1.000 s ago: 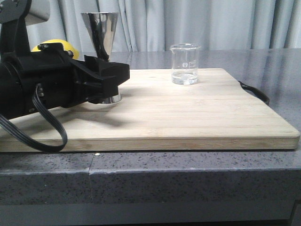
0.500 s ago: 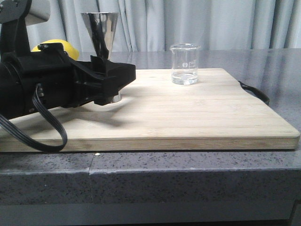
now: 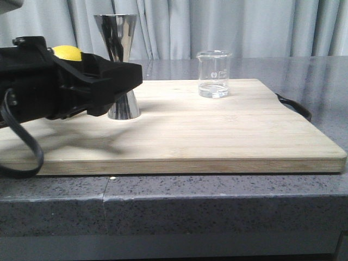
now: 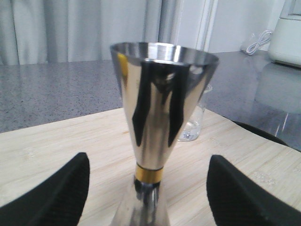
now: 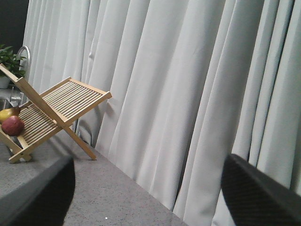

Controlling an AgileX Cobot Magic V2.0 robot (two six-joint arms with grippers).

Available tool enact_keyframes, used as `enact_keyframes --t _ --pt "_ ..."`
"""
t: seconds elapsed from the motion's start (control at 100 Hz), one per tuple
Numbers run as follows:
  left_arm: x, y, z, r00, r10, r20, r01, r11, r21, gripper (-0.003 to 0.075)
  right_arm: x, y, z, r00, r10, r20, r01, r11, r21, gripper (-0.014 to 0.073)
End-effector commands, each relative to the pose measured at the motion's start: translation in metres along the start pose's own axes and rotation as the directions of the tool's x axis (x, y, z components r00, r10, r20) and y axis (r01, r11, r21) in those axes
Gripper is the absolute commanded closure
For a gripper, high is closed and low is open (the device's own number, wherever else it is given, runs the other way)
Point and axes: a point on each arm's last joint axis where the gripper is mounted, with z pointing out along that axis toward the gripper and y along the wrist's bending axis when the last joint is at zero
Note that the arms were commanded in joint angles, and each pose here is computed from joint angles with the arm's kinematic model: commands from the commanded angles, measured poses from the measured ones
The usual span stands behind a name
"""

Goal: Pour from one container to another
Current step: 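Open the left gripper and raise it away from the jigger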

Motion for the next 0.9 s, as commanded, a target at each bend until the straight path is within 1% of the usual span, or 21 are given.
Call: enact_keyframes --t 0.0,0.19,0.35,0.42,0.56,0.61,0.71,0.79,0.8,0.81,0.82,0.83,0.85,0.86,0.87,0.88,0.89 --pt "-0.029 -0.004 -0.007 0.974 -0.002 0.226 -0.006 0.999 0.032 0.0232 -0.031 0.000 -0.001 0.993 -0.031 0.114 0.031 1.000 0.001 0.0022" --pt "-0.032 -0.007 -0.023 0.971 -0.003 0.238 -0.005 0.999 0.034 0.0232 -0.029 -0.001 -0.001 0.995 -0.031 0.099 0.030 0.999 0.011 0.0022" --pt "-0.042 -0.010 -0.044 0.959 -0.014 0.284 0.003 0.999 0.042 0.0232 -0.027 -0.003 -0.001 0.997 -0.030 0.076 0.028 0.999 0.027 0.0022" --pt "-0.048 -0.011 -0.055 0.949 -0.022 0.314 0.011 0.999 0.036 0.0232 -0.025 -0.004 -0.001 0.998 -0.030 0.055 0.028 0.999 0.041 0.0022" --pt "-0.069 -0.014 -0.074 0.914 -0.023 0.405 0.012 0.999 0.030 0.0232 -0.025 -0.012 -0.006 0.999 -0.041 0.014 0.040 0.995 0.089 0.0022" --pt "-0.079 -0.016 -0.081 0.899 -0.021 0.438 0.008 0.999 0.031 0.0233 -0.030 -0.015 -0.009 0.999 -0.053 0.001 0.053 0.992 0.114 0.0022" --pt "-0.098 -0.019 -0.092 0.883 -0.019 0.470 0.011 1.000 0.020 0.0233 -0.043 -0.018 -0.017 0.996 -0.080 -0.026 0.083 0.982 0.167 0.0022" --pt "-0.115 -0.021 -0.100 0.884 -0.020 0.468 0.020 1.000 0.004 0.0233 -0.057 -0.019 -0.024 0.993 -0.098 -0.069 0.112 0.967 0.228 0.0022" --pt "-0.118 -0.021 -0.102 0.880 -0.016 0.475 0.016 1.000 0.004 0.0233 -0.060 -0.019 -0.026 0.992 -0.102 -0.077 0.117 0.964 0.240 0.0022" --pt "-0.119 -0.021 -0.102 0.886 -0.011 0.464 0.013 1.000 -0.001 0.0233 -0.062 -0.019 -0.027 0.991 -0.103 -0.082 0.120 0.962 0.246 0.0022" --pt "-0.123 -0.022 -0.104 0.880 -0.008 0.475 0.009 1.000 -0.001 0.0233 -0.064 -0.019 -0.029 0.990 -0.106 -0.091 0.126 0.957 0.260 0.0022" --pt "-0.124 -0.022 -0.105 0.887 -0.004 0.461 0.008 1.000 -0.007 0.0233 -0.066 -0.019 -0.030 0.990 -0.107 -0.096 0.129 0.955 0.266 0.0022" --pt "-0.131 -0.024 -0.108 0.882 0.013 0.470 -0.008 1.000 -0.013 0.0233 -0.071 -0.019 -0.033 0.988 -0.111 -0.107 0.138 0.949 0.284 0.0022" --pt "-0.133 -0.024 -0.107 0.888 0.025 0.459 -0.017 1.000 -0.021 0.0233 -0.073 -0.019 -0.034 0.988 -0.113 -0.110 0.140 0.947 0.290 0.0022" --pt "-0.137 -0.025 -0.110 0.884 0.032 0.466 -0.024 0.999 -0.023 0.0233 -0.076 -0.018 -0.036 0.987 -0.116 -0.116 0.146 0.942 0.301 0.0022" --pt "-0.137 -0.025 -0.110 0.892 0.046 0.449 -0.035 0.999 -0.033 0.0233 -0.078 -0.018 -0.037 0.986 -0.118 -0.118 0.149 0.940 0.307 0.0022" --pt "-0.143 -0.026 -0.113 0.886 0.054 0.461 -0.043 0.998 -0.035 0.0233 -0.081 -0.018 -0.039 0.985 -0.121 -0.122 0.154 0.936 0.317 0.0022"
